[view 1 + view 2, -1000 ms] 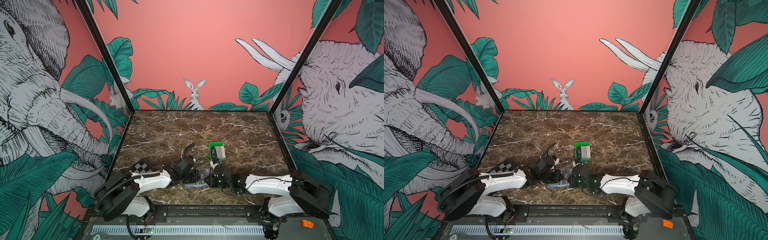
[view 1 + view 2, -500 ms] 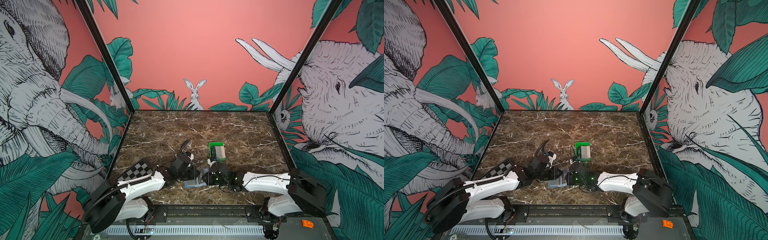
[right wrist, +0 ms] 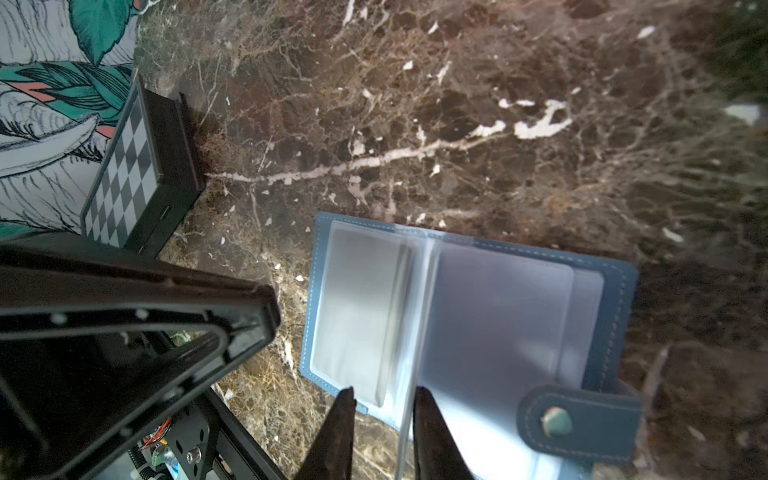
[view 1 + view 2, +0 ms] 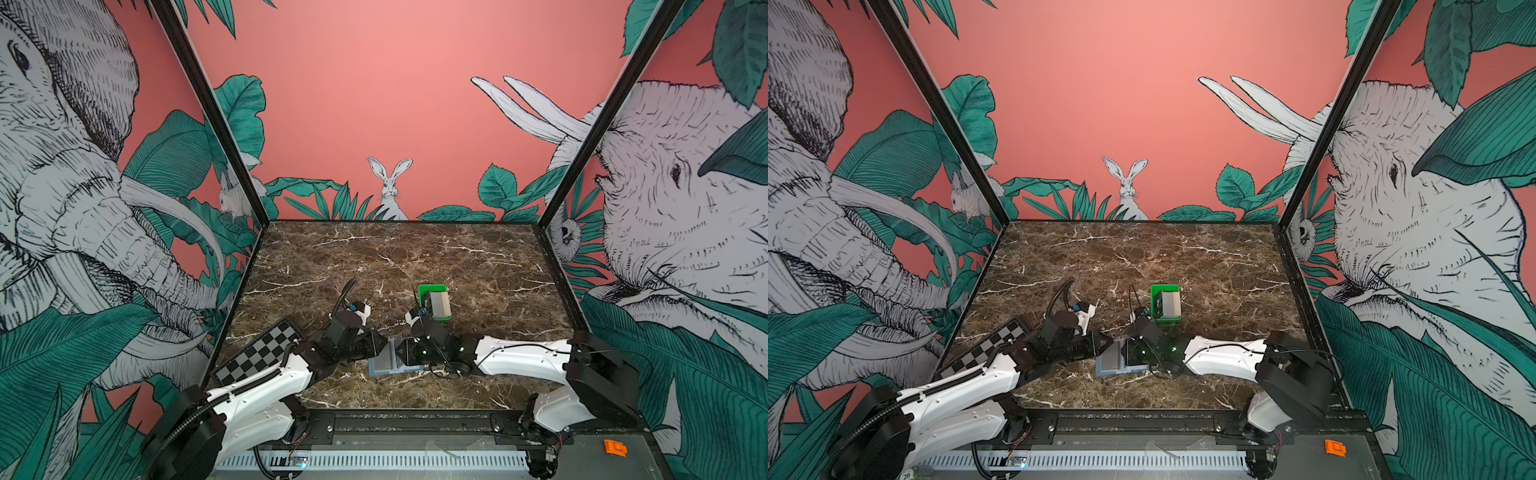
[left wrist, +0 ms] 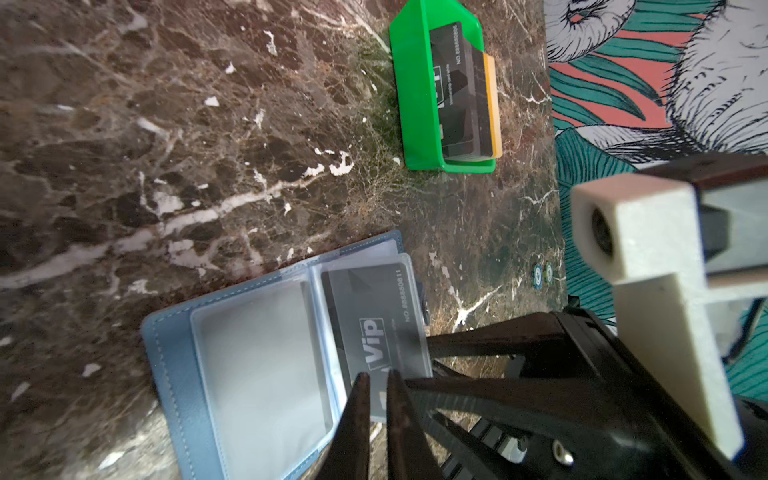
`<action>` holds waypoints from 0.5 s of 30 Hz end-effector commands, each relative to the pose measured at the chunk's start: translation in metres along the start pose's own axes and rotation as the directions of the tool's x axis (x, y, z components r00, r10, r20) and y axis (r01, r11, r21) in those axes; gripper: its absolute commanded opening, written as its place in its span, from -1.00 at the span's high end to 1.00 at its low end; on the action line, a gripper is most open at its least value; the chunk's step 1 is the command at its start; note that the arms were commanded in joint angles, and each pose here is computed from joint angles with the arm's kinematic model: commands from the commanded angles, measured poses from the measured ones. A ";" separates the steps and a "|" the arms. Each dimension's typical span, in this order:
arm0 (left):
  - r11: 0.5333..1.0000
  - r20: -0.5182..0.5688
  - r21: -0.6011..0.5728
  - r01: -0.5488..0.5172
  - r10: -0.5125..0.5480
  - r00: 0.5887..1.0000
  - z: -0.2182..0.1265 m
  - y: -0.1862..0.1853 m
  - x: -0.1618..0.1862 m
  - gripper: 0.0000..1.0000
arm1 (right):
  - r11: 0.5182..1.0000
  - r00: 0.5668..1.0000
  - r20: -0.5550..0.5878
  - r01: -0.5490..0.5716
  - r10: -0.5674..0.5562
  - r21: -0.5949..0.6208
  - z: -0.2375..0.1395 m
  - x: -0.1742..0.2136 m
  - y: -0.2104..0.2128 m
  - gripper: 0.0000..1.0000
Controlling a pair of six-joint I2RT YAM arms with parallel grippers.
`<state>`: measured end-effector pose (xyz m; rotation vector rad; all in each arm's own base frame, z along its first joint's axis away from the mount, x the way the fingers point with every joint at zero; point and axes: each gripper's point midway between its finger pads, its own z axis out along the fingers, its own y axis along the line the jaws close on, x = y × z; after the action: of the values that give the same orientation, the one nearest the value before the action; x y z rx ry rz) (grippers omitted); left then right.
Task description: Put the credit cards into the card holder
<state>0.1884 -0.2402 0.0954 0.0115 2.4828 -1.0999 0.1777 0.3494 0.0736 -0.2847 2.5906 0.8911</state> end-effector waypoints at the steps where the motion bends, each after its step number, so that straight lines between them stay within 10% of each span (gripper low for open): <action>1: 1.000 0.025 0.017 -0.025 0.025 0.999 -0.006 -0.003 -0.003 0.74 | 1.000 1.000 -0.013 0.028 -0.028 -0.010 0.004 0.000 0.010 0.48; 15: 0.992 0.099 0.064 -0.109 0.102 0.990 -0.031 -0.016 -0.010 0.70 | 0.997 0.997 -0.034 0.063 -0.064 -0.033 0.008 -0.003 0.031 0.47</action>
<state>0.1842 -0.2328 0.1365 0.0839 2.3222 -1.1519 0.1752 0.3751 0.0855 -0.3561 2.5854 0.9208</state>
